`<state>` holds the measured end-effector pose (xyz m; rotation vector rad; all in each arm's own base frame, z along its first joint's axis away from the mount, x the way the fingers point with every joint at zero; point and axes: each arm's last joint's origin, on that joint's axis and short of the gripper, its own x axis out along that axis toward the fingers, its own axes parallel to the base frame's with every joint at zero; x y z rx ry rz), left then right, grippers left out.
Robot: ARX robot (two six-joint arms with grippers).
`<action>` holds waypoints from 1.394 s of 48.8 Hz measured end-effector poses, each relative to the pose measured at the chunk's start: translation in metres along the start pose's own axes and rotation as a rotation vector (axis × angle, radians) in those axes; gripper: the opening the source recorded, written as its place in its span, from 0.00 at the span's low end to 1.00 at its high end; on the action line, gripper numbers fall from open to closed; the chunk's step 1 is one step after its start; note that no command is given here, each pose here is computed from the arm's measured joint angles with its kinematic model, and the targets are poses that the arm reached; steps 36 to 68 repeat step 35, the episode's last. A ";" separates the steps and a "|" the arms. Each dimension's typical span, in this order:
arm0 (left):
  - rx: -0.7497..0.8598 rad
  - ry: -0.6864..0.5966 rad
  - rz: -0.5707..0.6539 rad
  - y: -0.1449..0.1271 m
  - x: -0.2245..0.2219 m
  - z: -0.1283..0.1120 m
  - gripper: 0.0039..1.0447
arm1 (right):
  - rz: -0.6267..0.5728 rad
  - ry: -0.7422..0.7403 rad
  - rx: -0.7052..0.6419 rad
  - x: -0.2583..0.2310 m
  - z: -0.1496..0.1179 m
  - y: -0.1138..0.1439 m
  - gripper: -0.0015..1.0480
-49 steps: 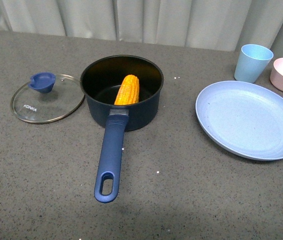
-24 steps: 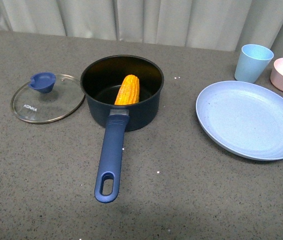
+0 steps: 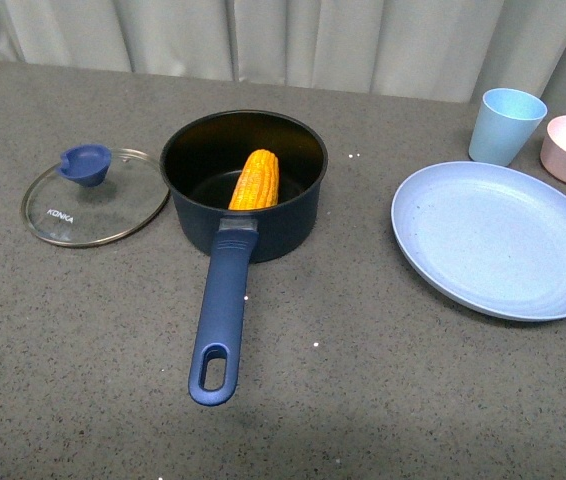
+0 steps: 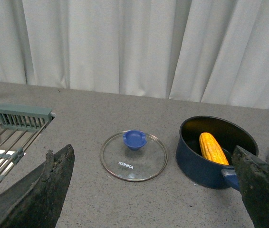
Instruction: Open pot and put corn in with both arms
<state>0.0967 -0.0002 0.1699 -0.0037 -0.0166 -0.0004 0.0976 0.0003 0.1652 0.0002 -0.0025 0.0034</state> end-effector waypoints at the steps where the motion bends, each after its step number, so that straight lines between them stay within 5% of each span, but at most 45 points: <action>1: 0.000 0.000 0.000 0.000 0.000 0.000 0.94 | 0.000 0.000 0.000 0.000 0.000 0.000 0.91; 68: 0.000 0.000 0.000 0.000 0.000 0.000 0.94 | 0.000 0.000 0.000 0.000 0.000 0.000 0.91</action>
